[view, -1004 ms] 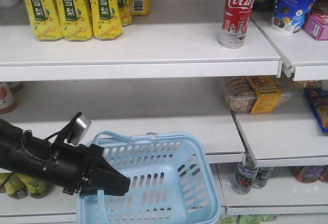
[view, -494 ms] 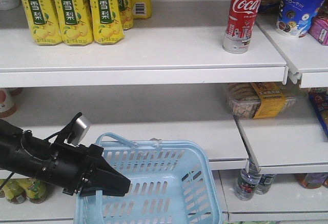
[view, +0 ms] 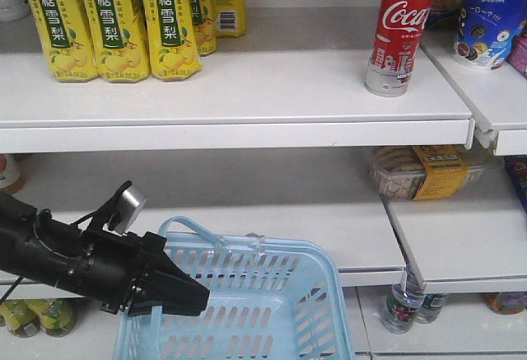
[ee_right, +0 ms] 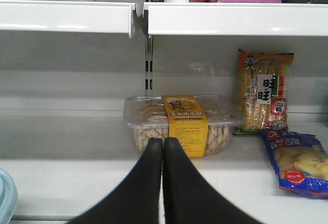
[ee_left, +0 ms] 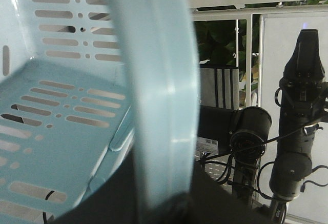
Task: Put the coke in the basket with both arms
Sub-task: 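Approach the shelf holding the red Coca-Cola bottle, then reach the right gripper toward the red Coca-Cola bottle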
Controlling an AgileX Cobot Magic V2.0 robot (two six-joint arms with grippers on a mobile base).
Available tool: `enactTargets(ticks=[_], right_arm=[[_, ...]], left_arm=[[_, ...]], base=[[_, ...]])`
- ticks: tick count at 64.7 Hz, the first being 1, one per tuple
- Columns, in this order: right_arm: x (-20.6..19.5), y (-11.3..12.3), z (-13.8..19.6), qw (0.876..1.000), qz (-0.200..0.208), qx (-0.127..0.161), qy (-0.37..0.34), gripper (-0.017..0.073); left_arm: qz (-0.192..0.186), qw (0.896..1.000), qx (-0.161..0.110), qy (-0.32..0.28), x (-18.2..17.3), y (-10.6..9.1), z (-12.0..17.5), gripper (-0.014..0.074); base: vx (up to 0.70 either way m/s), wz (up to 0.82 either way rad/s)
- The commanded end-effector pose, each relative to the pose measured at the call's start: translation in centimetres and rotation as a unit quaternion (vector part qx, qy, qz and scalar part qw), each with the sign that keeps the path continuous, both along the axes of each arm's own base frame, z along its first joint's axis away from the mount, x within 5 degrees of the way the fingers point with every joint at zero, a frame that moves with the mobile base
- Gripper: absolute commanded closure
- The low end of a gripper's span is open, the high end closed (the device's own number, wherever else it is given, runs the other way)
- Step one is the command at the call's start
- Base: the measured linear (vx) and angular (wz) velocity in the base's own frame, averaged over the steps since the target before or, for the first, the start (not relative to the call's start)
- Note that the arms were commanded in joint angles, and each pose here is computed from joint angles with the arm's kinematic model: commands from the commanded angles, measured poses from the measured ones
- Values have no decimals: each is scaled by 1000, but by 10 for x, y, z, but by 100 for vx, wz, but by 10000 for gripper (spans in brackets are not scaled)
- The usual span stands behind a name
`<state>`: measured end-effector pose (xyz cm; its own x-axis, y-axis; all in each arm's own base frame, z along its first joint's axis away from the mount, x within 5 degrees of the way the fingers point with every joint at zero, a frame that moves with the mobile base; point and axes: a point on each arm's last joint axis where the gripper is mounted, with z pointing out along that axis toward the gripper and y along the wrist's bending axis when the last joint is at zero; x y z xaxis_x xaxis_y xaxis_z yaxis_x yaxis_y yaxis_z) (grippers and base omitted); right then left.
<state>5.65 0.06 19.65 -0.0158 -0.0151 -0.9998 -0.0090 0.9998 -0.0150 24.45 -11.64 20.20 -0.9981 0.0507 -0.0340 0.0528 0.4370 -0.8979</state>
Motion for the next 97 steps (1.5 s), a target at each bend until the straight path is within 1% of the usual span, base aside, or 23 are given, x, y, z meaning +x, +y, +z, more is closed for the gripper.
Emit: enactTargets(ticks=[1,97], right_arm=[[-1,-1,4,999,-4,-6,-39,569],[-1,-1,4,999,-4,-6,-39,569]], left_arm=[[9,999,-48,-24,1,-4,22,600],[9,999,-48,-24,1,-4,22,600]], base=[[4,0],[2,1]])
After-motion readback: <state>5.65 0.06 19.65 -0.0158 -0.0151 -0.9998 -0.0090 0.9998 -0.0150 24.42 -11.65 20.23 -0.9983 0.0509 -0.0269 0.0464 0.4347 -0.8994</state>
